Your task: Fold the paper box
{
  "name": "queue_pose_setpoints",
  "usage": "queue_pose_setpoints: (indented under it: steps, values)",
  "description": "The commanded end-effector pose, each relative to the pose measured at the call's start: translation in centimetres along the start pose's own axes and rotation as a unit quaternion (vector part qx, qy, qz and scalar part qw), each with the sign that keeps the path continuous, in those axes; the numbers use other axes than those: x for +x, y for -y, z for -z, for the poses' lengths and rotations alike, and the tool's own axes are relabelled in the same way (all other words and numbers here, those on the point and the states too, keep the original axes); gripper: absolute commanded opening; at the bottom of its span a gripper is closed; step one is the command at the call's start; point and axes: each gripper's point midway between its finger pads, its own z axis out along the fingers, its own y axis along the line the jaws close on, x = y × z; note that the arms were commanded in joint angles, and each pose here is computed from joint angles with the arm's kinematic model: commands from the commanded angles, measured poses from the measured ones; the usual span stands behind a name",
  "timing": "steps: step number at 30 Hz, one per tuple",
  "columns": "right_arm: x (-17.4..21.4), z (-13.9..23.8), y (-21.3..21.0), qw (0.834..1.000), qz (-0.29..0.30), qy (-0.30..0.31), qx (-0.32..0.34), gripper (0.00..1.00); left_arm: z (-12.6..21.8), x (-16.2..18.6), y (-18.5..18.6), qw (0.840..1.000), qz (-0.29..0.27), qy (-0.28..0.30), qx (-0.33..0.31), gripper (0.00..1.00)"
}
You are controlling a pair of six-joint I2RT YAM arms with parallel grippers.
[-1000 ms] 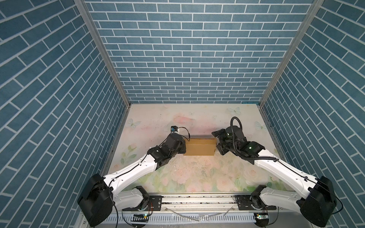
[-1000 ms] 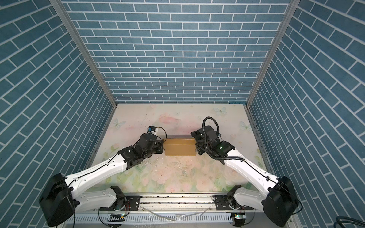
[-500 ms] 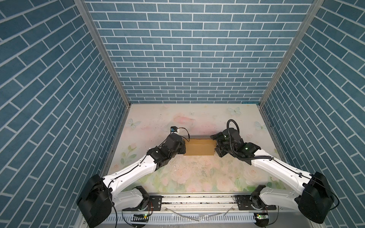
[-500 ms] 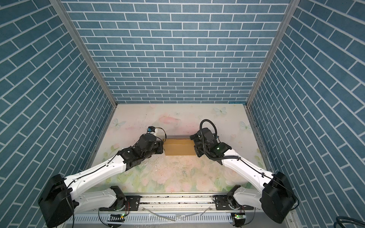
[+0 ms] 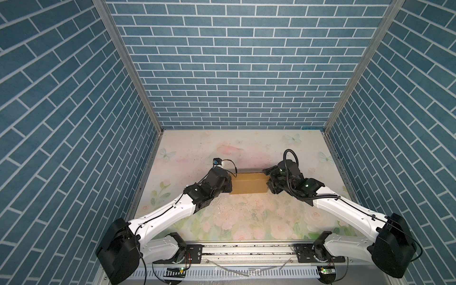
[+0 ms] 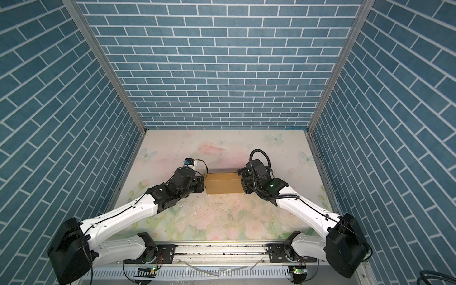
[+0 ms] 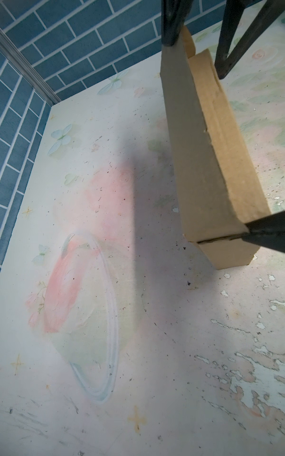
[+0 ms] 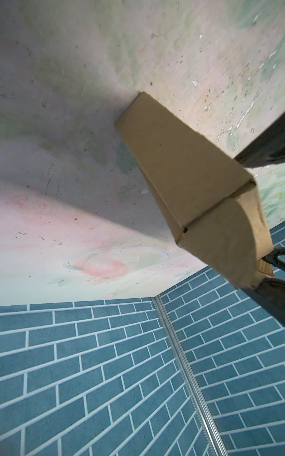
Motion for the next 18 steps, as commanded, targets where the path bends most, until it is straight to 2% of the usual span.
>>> queue_pose_setpoints:
  steps: [1,9,18]
  values:
    - [-0.33,-0.68,1.27,1.000,-0.014,0.011,0.011,0.65,-0.35,2.28,-1.49,0.999,-0.014,-0.035,-0.025,0.02]
    - [-0.41,-0.78,1.31,1.000,-0.013,0.013,0.012,0.59,-0.37,2.32,-1.50,0.999,-0.015,-0.035,-0.025,0.03]
    - [-0.39,-1.16,1.41,1.000,-0.012,0.012,0.013,0.55,-0.19,2.52,-1.77,0.999,-0.015,-0.035,-0.028,0.10]
